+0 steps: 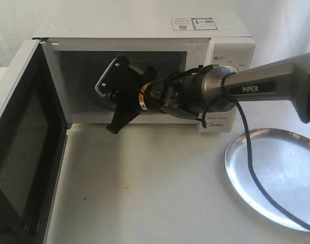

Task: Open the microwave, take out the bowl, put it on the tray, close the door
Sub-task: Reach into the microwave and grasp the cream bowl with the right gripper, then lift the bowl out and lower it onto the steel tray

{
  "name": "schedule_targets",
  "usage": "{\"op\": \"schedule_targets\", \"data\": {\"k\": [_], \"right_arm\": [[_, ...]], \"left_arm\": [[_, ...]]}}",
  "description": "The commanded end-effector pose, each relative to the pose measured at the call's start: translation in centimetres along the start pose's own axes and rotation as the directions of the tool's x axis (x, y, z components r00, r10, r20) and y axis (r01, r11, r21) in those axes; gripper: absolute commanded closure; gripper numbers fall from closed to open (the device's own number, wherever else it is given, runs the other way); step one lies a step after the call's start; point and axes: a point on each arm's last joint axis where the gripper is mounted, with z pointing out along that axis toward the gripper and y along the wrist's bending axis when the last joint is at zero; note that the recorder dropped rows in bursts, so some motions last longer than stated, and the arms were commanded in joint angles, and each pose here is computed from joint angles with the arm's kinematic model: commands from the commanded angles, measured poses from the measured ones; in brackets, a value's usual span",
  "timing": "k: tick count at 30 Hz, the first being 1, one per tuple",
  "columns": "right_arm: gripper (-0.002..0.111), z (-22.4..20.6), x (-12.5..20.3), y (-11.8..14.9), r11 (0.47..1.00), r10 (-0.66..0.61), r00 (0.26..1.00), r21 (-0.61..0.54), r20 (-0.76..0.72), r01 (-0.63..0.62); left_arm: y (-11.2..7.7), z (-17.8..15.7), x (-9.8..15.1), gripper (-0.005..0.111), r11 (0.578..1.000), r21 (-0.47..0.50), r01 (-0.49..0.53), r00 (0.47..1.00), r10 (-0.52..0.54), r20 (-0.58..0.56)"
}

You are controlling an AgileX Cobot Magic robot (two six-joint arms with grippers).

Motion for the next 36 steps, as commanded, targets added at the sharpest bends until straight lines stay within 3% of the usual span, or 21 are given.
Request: {"op": "schedule_targets", "data": {"k": [1, 6, 10, 12, 13, 16, 17, 19, 22, 27, 32, 36], "right_arm": [[0.108, -3.0, -3.6, 2.2, 0.999, -0.050, 0.999, 0.000, -0.022, 0.050], [0.108, -7.3, -5.0, 4.1, 0.979, -0.194, 0.955, 0.019, -0.227, 0.203], [0.108, -11.0, -3.3, 4.1, 0.986, -0.149, 0.868, 0.001, -0.475, 0.170], [0.108, -12.5, -1.9, 4.6, 0.984, -0.176, 0.787, -0.080, -0.591, 0.160], [0.108, -14.1, -0.1, 5.2, 0.982, -0.190, 0.680, -0.141, -0.709, 0.127], [0.108, -16.1, 3.3, 6.0, 0.980, -0.201, 0.494, -0.172, -0.846, 0.105], [0.108, -16.8, 4.8, 5.9, 0.984, -0.165, 0.410, -0.123, -0.897, 0.128], [0.108, -17.2, 6.5, 5.1, 0.976, -0.064, 0.378, 0.021, -0.923, 0.217], [0.108, -17.0, 8.2, 4.2, 0.947, -0.025, 0.446, 0.122, -0.895, 0.297], [0.108, -15.7, 9.5, 3.7, 0.948, -0.012, 0.630, 0.192, -0.777, 0.254], [0.103, -15.7, 9.7, 3.3, 0.946, 0.001, 0.633, 0.206, -0.774, 0.250], [0.088, -15.7, 9.7, 3.2, 0.945, -0.002, 0.633, 0.205, -0.774, 0.255]], "left_arm": [[0.0, 0.0, -0.1, 0.107, 1.000, 0.008, 0.008, 1.000, -0.008, 0.004], [0.0, 0.0, -0.1, 0.107, 1.000, 0.008, 0.008, 1.000, -0.008, 0.004], [0.0, 0.0, -0.1, 0.107, 1.000, 0.008, 0.008, 1.000, -0.008, 0.004], [0.0, 0.0, -0.1, 0.107, 1.000, 0.008, 0.008, 1.000, -0.008, 0.004], [0.0, 0.0, -0.1, 0.107, 1.000, 0.008, 0.008, 1.000, -0.008, 0.004], [0.0, 0.0, -0.1, 0.107, 1.000, 0.008, 0.008, 1.000, -0.008, 0.004], [0.0, 0.0, -0.1, 0.107, 1.000, 0.008, 0.008, 1.000, -0.008, 0.004], [0.0, 0.0, -0.1, 0.107, 1.000, 0.008, 0.008, 1.000, -0.008, 0.004], [0.0, 0.0, -0.1, 0.107, 1.000, 0.008, 0.008, 1.000, -0.008, 0.004], [0.0, 0.0, -0.1, 0.107, 1.000, 0.008, 0.008, 1.000, -0.008, 0.004], [0.0, 0.0, -0.1, 0.107, 1.000, 0.008, 0.008, 1.000, -0.008, 0.004], [0.0, 0.0, -0.1, 0.107, 1.000, 0.008, 0.008, 1.000, -0.008, 0.004]]}}
